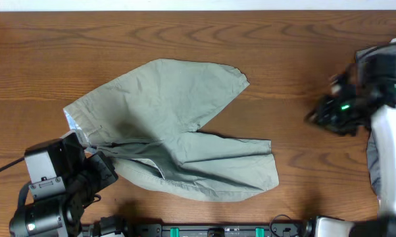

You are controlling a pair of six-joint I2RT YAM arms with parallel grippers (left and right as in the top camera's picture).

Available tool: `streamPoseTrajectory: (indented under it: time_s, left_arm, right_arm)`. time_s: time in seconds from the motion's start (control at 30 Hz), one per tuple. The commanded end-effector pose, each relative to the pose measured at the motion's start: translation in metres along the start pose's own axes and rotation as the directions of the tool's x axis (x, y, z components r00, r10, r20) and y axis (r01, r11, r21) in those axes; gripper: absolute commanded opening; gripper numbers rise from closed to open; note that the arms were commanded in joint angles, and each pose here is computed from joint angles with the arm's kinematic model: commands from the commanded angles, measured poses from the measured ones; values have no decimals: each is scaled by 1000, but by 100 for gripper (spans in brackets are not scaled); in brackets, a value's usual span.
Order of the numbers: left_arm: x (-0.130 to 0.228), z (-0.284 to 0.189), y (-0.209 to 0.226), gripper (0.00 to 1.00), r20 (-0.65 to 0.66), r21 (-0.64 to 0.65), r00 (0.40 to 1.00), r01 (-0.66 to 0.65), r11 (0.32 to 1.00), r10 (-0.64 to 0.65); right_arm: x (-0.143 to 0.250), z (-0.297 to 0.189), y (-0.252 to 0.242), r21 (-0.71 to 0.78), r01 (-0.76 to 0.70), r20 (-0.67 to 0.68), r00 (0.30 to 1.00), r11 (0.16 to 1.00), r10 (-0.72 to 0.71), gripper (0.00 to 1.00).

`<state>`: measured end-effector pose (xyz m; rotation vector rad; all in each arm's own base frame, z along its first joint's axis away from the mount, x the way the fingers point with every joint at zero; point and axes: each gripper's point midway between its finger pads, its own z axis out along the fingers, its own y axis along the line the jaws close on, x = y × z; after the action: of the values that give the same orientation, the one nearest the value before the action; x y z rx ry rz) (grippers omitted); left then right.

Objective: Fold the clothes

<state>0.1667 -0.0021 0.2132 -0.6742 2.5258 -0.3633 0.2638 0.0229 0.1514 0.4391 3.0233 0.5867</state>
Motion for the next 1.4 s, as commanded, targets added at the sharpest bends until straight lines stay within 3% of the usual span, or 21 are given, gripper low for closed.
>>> streamPoseTrajectory:
  time_s: [0.0, 0.13, 0.37, 0.67, 0.87, 1.07, 1.13, 1.23, 1.37]
  left_arm:
    - [-3, 0, 2, 6, 5, -15, 1000, -16, 1000, 16]
    - [-5, 2, 2, 6, 5, -15, 1000, -16, 1000, 16]
    - [-8, 5, 2, 6, -1, -17, 1000, -14, 1000, 14]
    - [-8, 8, 3, 6, -21, -23, 1000, -9, 1000, 9]
    - [-8, 8, 2, 6, -21, -23, 1000, -9, 1000, 9]
    - [-8, 8, 2, 6, -21, -23, 1000, -9, 1000, 9]
    - [-8, 8, 3, 6, -21, -23, 1000, -9, 1000, 9]
    - [-8, 8, 3, 6, -21, -23, 1000, -9, 1000, 9]
    - [-8, 8, 3, 6, -21, -24, 1000, -9, 1000, 9]
  right_arm:
    - [29, 32, 2, -63, 50, -154, 986, 997, -59, 43]
    - [68, 62, -11, -67, 2, -295, 955, 998, -22, 47]
    - [110, 93, -18, -61, -32, -407, 913, 998, 4, 45]
    - [123, 142, -34, 101, -116, -350, 926, 988, 145, 45]
    - [138, 153, -34, 117, -94, -372, 919, 989, 131, 46]
    - [130, 158, -30, 112, -113, -332, 932, 987, 144, 48]
    - [124, 161, -29, 108, -127, -307, 939, 986, 154, 43]
    - [114, 164, -24, 81, -124, -274, 951, 989, 141, 23]
    - [114, 164, -24, 80, -122, -273, 952, 989, 140, 10]
